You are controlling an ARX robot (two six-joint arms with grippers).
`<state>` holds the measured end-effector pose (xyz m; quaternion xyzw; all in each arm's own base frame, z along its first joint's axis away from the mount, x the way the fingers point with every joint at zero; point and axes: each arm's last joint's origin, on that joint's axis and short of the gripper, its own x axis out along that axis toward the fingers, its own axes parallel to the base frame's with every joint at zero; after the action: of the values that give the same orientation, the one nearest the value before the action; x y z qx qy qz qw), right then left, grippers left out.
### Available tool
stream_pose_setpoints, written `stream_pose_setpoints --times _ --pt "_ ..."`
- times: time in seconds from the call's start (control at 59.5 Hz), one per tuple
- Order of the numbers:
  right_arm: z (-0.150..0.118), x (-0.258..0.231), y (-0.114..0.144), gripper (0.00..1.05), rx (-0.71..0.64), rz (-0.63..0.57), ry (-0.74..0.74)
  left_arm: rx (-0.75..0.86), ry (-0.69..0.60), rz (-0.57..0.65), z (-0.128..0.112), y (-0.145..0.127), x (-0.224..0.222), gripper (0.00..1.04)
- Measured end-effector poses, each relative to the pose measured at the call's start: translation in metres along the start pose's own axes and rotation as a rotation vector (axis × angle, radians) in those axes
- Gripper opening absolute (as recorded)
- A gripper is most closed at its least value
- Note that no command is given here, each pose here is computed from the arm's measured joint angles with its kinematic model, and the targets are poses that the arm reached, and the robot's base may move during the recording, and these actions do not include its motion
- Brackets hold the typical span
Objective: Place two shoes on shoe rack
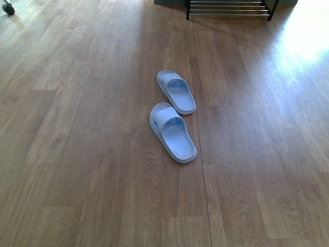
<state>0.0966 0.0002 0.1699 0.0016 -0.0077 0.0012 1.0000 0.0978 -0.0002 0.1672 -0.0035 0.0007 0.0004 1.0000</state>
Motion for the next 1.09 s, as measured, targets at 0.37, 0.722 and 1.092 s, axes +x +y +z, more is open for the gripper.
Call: stream_pose_setpoints --times 0.37,0.722,1.092 --pt "0.0 0.0 -0.0001 0.96 0.0 -0.004 0.0 0.0 0.0 -0.004 0.0 -0.0001 0.0 0.95" --pt "0.0 0.0 -0.0001 0.96 0.0 -0.003 0.0 0.0 0.0 -0.004 0.0 -0.0001 0.0 0.95" --pt "-0.0001 0.0 -0.0001 0.96 0.0 -0.003 0.001 -0.085 0.123 0.233 -0.0026 -0.0027 0.0052 0.95"
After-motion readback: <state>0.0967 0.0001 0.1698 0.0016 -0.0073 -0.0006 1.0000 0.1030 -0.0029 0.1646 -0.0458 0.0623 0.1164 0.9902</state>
